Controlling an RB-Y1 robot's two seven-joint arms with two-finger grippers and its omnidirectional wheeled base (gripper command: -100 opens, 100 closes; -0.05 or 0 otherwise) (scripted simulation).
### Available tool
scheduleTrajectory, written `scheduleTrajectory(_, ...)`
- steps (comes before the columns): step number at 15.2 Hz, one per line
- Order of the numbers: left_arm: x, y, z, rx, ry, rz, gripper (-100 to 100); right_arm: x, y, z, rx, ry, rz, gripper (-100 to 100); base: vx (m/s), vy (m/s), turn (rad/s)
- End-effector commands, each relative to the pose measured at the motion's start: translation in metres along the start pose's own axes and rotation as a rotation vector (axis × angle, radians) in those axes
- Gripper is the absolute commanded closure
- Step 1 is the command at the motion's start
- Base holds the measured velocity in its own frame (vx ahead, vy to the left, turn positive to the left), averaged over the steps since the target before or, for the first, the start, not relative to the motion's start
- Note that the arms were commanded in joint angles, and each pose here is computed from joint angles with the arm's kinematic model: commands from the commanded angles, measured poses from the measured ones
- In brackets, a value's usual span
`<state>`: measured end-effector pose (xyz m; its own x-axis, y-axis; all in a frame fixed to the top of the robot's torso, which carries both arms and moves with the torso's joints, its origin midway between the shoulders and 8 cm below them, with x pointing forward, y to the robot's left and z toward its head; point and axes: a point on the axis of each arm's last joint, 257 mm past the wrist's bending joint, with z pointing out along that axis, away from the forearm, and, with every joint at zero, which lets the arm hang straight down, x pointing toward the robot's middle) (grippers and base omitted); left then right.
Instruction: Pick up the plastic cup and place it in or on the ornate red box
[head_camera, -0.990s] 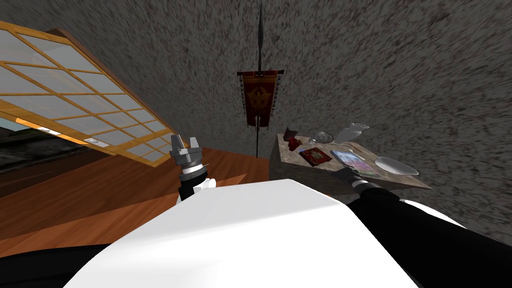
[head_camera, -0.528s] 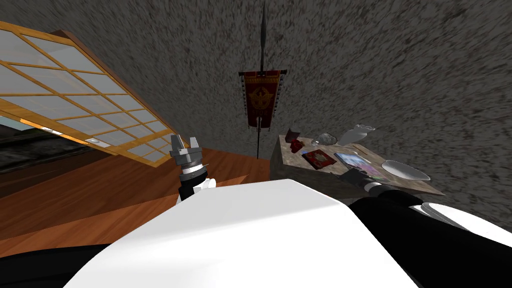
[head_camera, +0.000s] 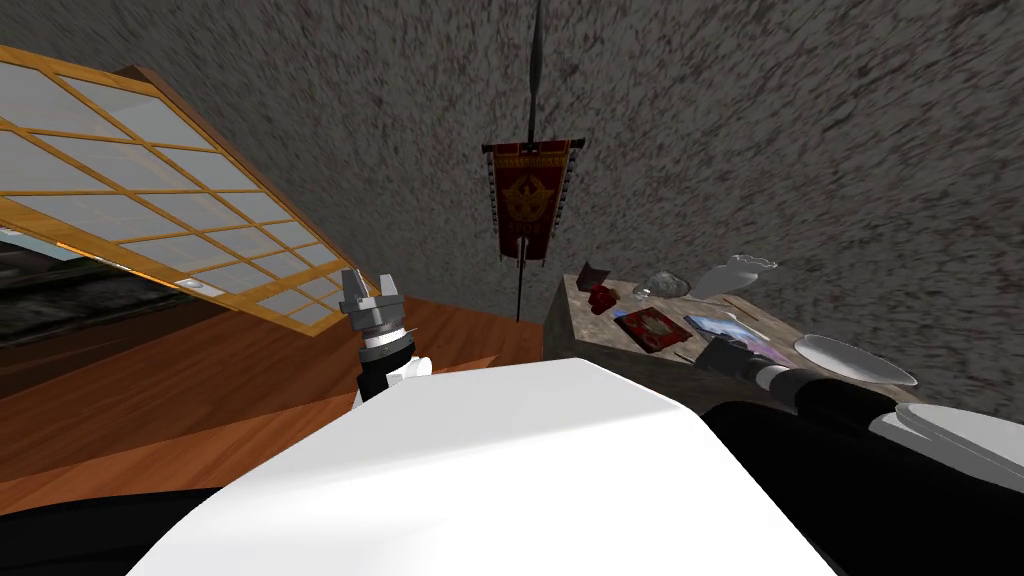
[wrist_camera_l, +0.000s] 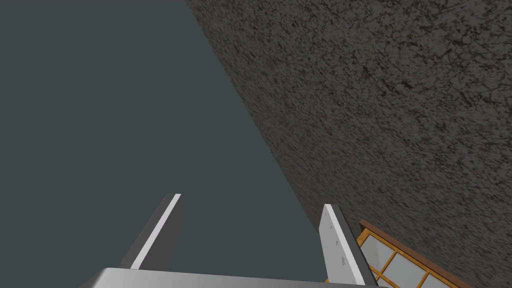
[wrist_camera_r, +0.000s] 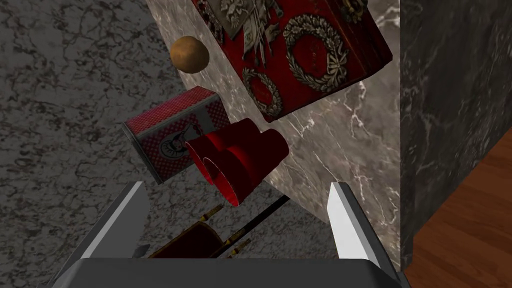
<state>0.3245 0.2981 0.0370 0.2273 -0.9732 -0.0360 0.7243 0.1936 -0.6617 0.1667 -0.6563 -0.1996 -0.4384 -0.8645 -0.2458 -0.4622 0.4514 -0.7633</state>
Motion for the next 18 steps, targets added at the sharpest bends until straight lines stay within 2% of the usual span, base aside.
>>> scheduleTrajectory(1,0.0,0.0,0.0,0.0,0.0,0.0,0,-0.004,0.0,-0.003,-0.052,-0.003,-0.066,-100,0.159,0.031,0.03)
scheduleTrajectory(3,0.0,0.0,0.0,0.0,0.0,0.0,0,0.002,0.007,-0.008,-0.069,0.012,-0.066,-100,0.124,0.021,0.025)
scheduleTrajectory(4,0.0,0.0,0.0,0.0,0.0,0.0,0,0.0,0.007,-0.01,-0.107,0.01,-0.109,-100,0.109,0.024,0.022)
scheduleTrajectory(7,0.0,0.0,0.0,0.0,0.0,0.0,0,0.002,0.014,-0.015,-0.162,0.019,-0.149,-100,0.141,0.025,0.029)
scheduleTrajectory(10,0.0,0.0,0.0,0.0,0.0,0.0,0,0.0,0.022,-0.019,-0.249,0.014,-0.222,-100,0.17,0.034,0.022)
scheduleTrajectory(11,0.0,0.0,0.0,0.0,0.0,0.0,0,0.004,0.026,-0.022,-0.26,0.022,-0.221,-100,0.151,0.023,0.017)
scheduleTrajectory(12,0.0,0.0,0.0,0.0,0.0,0.0,0,0.003,0.03,-0.022,-0.301,0.017,-0.253,-100,0.169,0.02,0.01)
scheduleTrajectory(13,0.0,0.0,0.0,0.0,0.0,0.0,0,0.005,0.033,-0.025,-0.31,0.024,-0.252,-100,0.175,0.02,0.013)
scheduleTrajectory(14,0.0,0.0,0.0,0.0,0.0,0.0,0,0.005,0.04,-0.026,-0.355,0.021,-0.28,-100,0.199,0.01,0.005)
scheduleTrajectory(15,0.0,0.0,0.0,0.0,0.0,0.0,0,0.007,0.042,-0.028,-0.361,0.025,-0.279,-100,0.192,0.007,0.005)
scheduleTrajectory(16,0.0,0.0,0.0,0.0,0.0,0.0,0,0.008,0.049,-0.031,-0.408,0.023,-0.304,-100,0.2,0.019,0.006)
scheduleTrajectory(17,0.0,0.0,0.0,0.0,0.0,0.0,0,0.01,0.051,-0.032,-0.414,0.027,-0.304,-100,0.209,0.022,0.0)
scheduleTrajectory(18,0.0,0.0,0.0,0.0,0.0,0.0,0,0.013,0.061,-0.036,-0.464,0.026,-0.325,-100,0.23,-0.01,-0.012)
